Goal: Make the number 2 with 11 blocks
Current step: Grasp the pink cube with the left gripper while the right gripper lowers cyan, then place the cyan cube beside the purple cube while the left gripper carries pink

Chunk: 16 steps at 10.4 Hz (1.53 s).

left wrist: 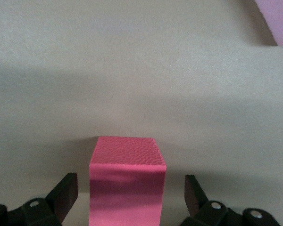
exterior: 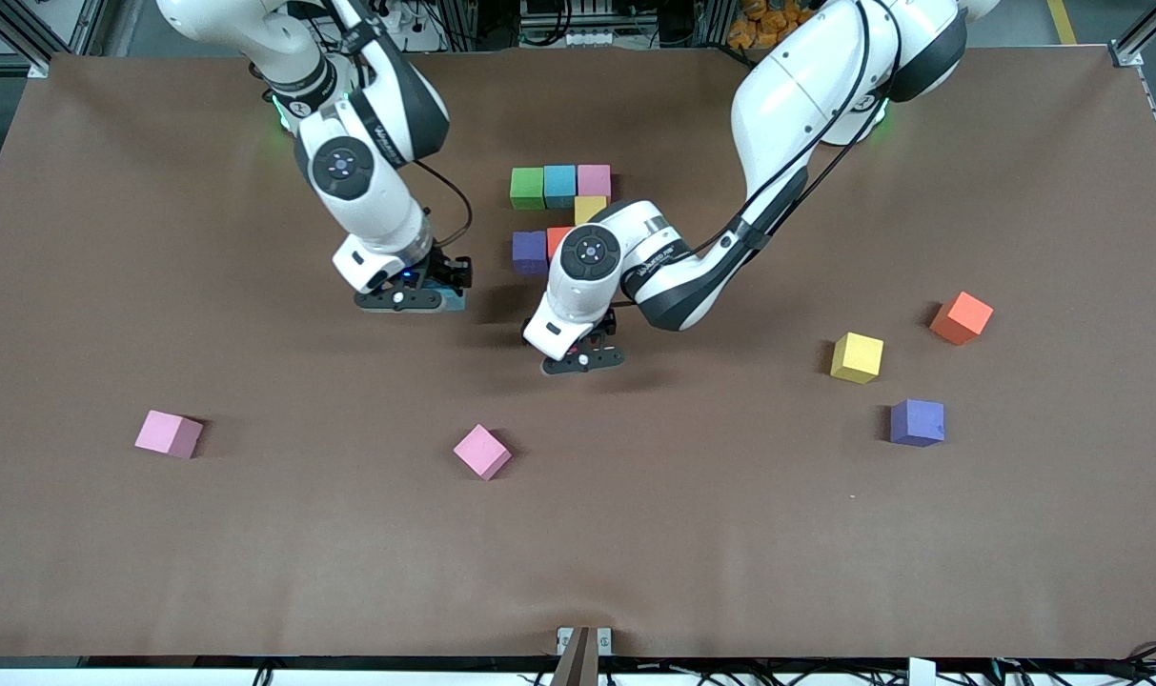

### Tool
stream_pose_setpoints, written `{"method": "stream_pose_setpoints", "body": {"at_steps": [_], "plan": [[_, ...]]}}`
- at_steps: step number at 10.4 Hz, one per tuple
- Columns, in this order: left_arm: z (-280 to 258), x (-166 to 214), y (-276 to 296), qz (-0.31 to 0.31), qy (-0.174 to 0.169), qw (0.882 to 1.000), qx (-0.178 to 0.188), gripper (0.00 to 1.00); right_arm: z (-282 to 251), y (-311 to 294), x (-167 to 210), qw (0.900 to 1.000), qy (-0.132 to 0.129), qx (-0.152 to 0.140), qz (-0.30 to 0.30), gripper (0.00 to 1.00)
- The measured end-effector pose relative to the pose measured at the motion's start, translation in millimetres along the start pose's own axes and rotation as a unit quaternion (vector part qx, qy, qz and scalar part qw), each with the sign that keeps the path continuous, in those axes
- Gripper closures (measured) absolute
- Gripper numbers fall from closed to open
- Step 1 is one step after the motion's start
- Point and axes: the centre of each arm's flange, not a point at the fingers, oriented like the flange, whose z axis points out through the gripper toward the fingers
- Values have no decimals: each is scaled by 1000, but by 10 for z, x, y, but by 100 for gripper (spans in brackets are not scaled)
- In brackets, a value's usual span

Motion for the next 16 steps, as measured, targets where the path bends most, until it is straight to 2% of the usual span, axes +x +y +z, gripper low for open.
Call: {"method": "stream_pose_setpoints", "body": {"at_steps": [3,5,6,9,13,16], "plan": [[119,-25,-12,6,-6,1000,3,3,111,-139,-102,1000,-3,-4,-10,42],[119,4,-32,5,-6,1000,3,30,176,-207,-191,1000,-8,-9,-19,42],[96,40,-44,3,-5,1000,2,40,245,-251,-247,1000,-13,-13,-25,42],[-84,219,-113,-12,-4,1000,1,40,439,-405,-358,999,-7,-14,-31,42],[-1028,498,-272,-34,-10,999,-15,44,485,-563,-222,999,16,-3,-28,42],[-1430,719,-553,-36,-29,999,-14,44,723,-847,-216,999,15,-12,-25,42]]}}
